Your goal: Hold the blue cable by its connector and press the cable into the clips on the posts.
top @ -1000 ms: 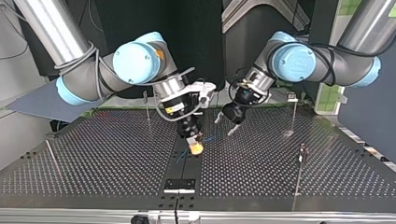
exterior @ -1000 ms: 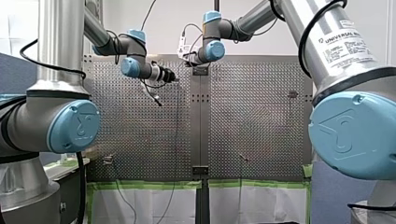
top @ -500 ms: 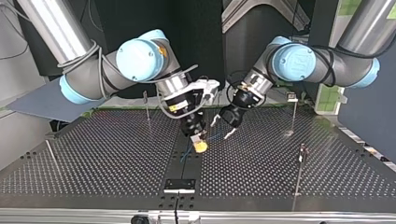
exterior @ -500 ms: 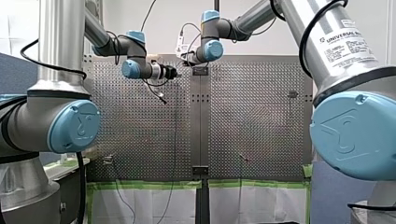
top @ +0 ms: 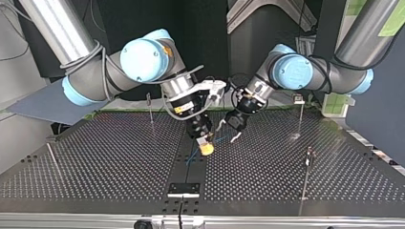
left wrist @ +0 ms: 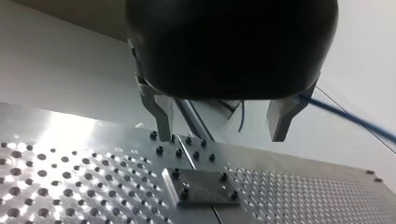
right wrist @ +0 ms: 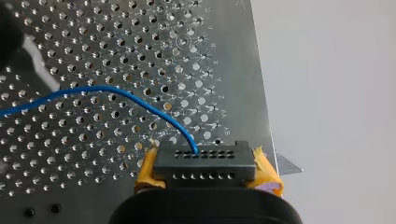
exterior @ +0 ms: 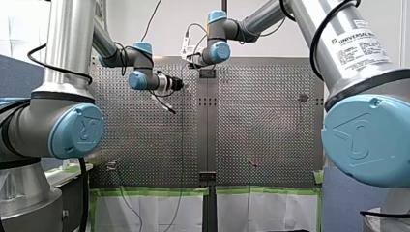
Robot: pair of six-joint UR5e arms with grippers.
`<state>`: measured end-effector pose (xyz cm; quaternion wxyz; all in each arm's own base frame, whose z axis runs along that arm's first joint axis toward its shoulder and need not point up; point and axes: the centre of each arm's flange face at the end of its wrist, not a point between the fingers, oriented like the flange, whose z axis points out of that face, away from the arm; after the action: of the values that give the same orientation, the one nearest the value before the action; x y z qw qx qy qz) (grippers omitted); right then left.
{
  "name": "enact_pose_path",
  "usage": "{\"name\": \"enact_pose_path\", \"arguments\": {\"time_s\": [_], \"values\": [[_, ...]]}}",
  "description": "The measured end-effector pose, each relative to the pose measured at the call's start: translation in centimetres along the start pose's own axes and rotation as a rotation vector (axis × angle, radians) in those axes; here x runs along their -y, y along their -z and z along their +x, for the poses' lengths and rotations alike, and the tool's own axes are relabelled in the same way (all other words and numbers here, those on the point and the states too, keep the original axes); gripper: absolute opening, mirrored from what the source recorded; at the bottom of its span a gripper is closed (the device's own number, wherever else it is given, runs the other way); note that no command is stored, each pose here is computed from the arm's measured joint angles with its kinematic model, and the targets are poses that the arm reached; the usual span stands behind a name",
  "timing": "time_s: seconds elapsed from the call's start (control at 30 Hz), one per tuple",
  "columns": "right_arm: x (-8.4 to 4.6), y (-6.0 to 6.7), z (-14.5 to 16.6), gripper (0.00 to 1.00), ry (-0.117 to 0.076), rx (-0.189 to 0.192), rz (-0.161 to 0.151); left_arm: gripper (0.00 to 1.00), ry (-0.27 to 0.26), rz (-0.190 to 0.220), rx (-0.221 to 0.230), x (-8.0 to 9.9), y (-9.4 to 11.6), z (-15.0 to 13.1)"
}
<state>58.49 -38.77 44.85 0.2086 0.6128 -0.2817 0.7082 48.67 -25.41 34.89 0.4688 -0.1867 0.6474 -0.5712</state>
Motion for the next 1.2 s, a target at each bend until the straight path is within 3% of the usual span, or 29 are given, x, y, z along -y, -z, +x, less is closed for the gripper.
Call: {"name": "enact_pose_path", "arguments": {"time_s": [0.17, 0.3, 0.37, 0.4, 0.43, 0.47, 0.5, 0.53, 0.57, 0.77, 1.03, 1.2], "values": [[0.0, 0.0, 0.0, 0.00, 0.000, 0.001, 0.001, 1.00, 0.027, 0.032, 0.015, 0.2, -0.4, -0.3], [0.0, 0.0, 0.0, 0.00, 0.000, 0.000, 0.001, 1.00, 0.057, 0.032, 0.020, 0.2, -0.4, -0.4], [0.0, 0.0, 0.0, 0.00, 0.000, 0.000, 0.000, 0.55, 0.080, 0.022, 0.025, 0.1, -0.3, -0.4], [0.0, 0.0, 0.0, 0.00, 0.000, 0.000, 0.000, 0.55, 0.089, 0.017, 0.028, 0.1, -0.2, -0.5], [0.0, 0.0, 0.0, 0.00, 0.000, 0.000, 0.000, 0.43, 0.098, 0.011, 0.034, 0.0, -0.2, -0.5], [0.0, 0.0, 0.0, 0.00, 0.000, 0.000, 0.000, 0.23, 0.100, 0.006, 0.040, -0.1, -0.2, -0.6], [0.0, 0.0, 0.0, 0.00, 0.000, 0.001, 0.000, 0.23, 0.100, 0.001, 0.046, -0.1, -0.1, -0.6], [0.0, 0.0, 0.0, 0.00, 0.000, 0.001, 0.000, 0.06, 0.096, -0.007, 0.054, -0.2, -0.1, -0.7], [0.0, 0.0, 0.0, 0.00, 0.000, 0.001, 0.000, 0.00, 0.092, -0.014, 0.060, -0.2, 0.0, -0.7], [0.0, 0.0, -0.1, 0.00, 0.000, 0.001, 0.000, 0.00, 0.062, -0.068, 0.084, -0.7, 0.4, -0.8], [0.0, 0.0, -0.1, 0.00, 0.000, 0.003, 0.001, 0.00, 0.003, -0.093, 0.071, -0.8, 0.7, -0.7], [0.0, 0.1, -0.3, 0.00, -0.001, 0.007, 0.000, 0.00, -0.036, -0.129, 0.101, -0.5, 1.5, -1.5]]}}
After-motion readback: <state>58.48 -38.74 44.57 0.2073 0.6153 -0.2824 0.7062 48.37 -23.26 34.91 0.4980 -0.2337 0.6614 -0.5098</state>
